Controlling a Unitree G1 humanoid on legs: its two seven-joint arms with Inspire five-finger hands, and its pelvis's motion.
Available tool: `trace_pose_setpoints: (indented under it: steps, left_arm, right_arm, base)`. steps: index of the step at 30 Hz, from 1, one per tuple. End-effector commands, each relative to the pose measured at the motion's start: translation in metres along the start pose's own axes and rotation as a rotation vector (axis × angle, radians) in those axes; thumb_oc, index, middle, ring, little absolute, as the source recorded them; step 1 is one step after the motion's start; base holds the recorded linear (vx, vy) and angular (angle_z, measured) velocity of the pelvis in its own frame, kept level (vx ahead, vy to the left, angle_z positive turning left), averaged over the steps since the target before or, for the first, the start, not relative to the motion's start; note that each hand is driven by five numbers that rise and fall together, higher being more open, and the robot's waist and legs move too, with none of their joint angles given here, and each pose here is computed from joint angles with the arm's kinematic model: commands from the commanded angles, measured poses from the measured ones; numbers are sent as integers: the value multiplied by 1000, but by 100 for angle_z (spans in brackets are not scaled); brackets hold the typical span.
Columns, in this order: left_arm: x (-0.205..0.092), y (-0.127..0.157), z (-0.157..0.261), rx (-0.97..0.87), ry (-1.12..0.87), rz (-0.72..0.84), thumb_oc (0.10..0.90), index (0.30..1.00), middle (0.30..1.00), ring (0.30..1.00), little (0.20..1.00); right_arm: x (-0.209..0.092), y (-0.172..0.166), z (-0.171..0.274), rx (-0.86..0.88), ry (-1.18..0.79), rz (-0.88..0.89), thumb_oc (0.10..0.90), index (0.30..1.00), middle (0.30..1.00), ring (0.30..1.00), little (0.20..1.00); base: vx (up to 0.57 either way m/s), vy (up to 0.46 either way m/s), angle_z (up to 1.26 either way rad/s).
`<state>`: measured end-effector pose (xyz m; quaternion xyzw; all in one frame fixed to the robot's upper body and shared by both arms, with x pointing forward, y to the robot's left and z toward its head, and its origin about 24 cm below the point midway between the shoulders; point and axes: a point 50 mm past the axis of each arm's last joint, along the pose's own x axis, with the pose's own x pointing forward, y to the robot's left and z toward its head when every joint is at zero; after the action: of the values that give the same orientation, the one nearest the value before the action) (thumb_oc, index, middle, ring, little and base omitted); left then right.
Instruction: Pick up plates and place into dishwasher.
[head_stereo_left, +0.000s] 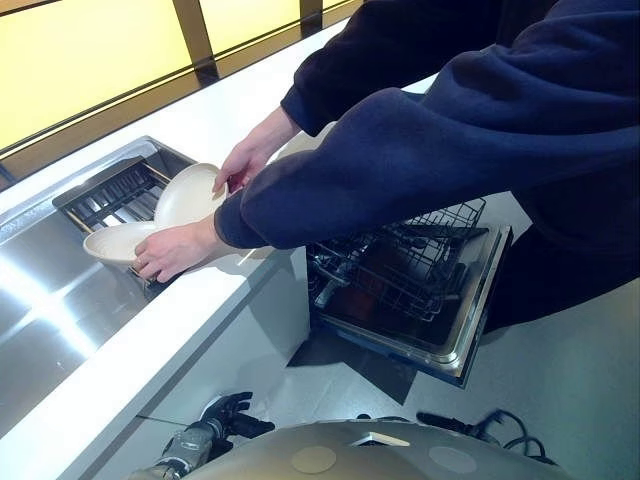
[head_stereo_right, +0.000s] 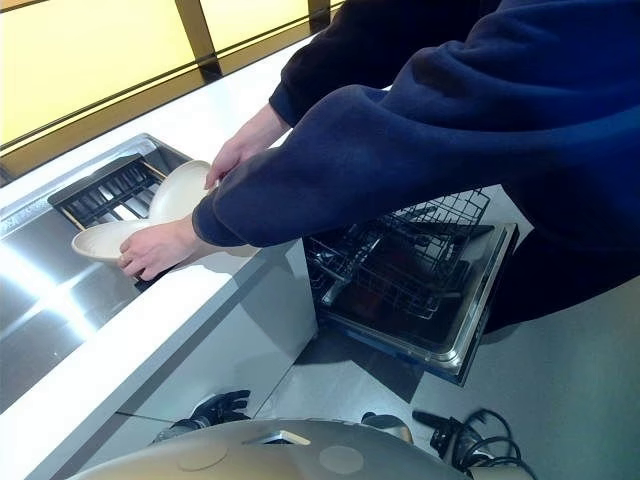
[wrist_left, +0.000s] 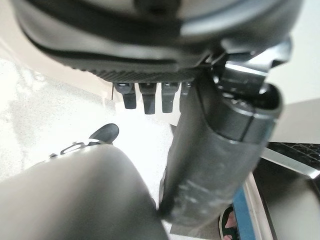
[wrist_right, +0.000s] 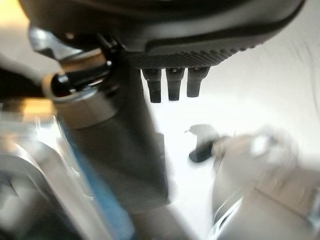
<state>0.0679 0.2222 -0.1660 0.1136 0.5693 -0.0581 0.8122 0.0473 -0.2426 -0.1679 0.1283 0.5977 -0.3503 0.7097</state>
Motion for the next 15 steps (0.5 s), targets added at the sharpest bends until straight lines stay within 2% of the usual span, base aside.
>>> trace_pose_setpoints:
  steps: [1,2,3,4,5,6,7,8,9,10,11,12,13,15]
  left_arm:
    - [4,-1,17,0,-51,0,800,900,900,900,900]
    - [3,-1,14,-10,-52,4,800,900,900,900,900]
    - [3,-3,12,-16,-52,3,800,900,900,900,900]
    - [3,-2,14,-1,-49,-1,800,900,900,900,900]
    - [3,-1,14,0,-48,2,800,900,900,900,900]
    - [2,-1,11,-6,-50,0,800,900,900,900,900]
    - [3,0,13,-14,-53,0,800,900,900,900,900]
    - [3,2,16,-6,-55,0,800,900,900,900,900]
    - [3,4,16,-7,-56,5,800,900,900,900,900]
    - [2,6,12,-23,-59,12,800,900,900,900,900]
    - [2,7,13,-30,-59,16,800,900,900,900,900]
    - [2,8,16,-22,-59,18,800,900,900,900,900]
    - [1,10,14,-19,-63,25,800,900,900,900,900]
    - [2,12,16,-40,-68,31,800,900,900,900,900]
  right_arm:
    - [-5,12,52,42,-199,23,800,900,900,900,900]
    - [-3,12,42,36,-99,-18,800,900,900,900,900]
    - [-3,5,46,-225,-183,-128,800,900,900,900,900]
    - [-4,3,53,-280,-260,-109,800,900,900,900,900]
    - [-4,14,47,163,-136,71,800,900,900,900,900]
    - [-2,12,37,125,-67,36,800,900,900,900,900]
    - [-3,7,45,-245,-210,-65,800,900,900,900,900]
    - [-4,11,49,-122,-229,-6,800,900,900,900,900]
    - [-5,18,48,134,-172,80,800,900,900,900,900]
    - [-5,11,49,-231,-233,-68,800,900,900,900,900]
    - [-6,11,52,-330,-275,-108,800,900,900,900,900]
    - [-6,11,53,-236,-256,-77,800,900,900,900,900]
    - [-4,13,43,95,-113,14,800,900,900,900,900]
    - [-4,6,50,-315,-256,-96,800,900,900,900,900]
  base:
    - [0,0,0]
    - [5,-8,3]
    - [12,-5,3]
    - [0,0,0]
    - [0,0,0]
    - [0,0,0]
    - [0,0,0]
    - [0,0,0]
    - [0,0,0]
    - [0,0,0]
    - [0,0,0]
    - [0,0,0]
    - [0,0,0]
    - [0,0,0]
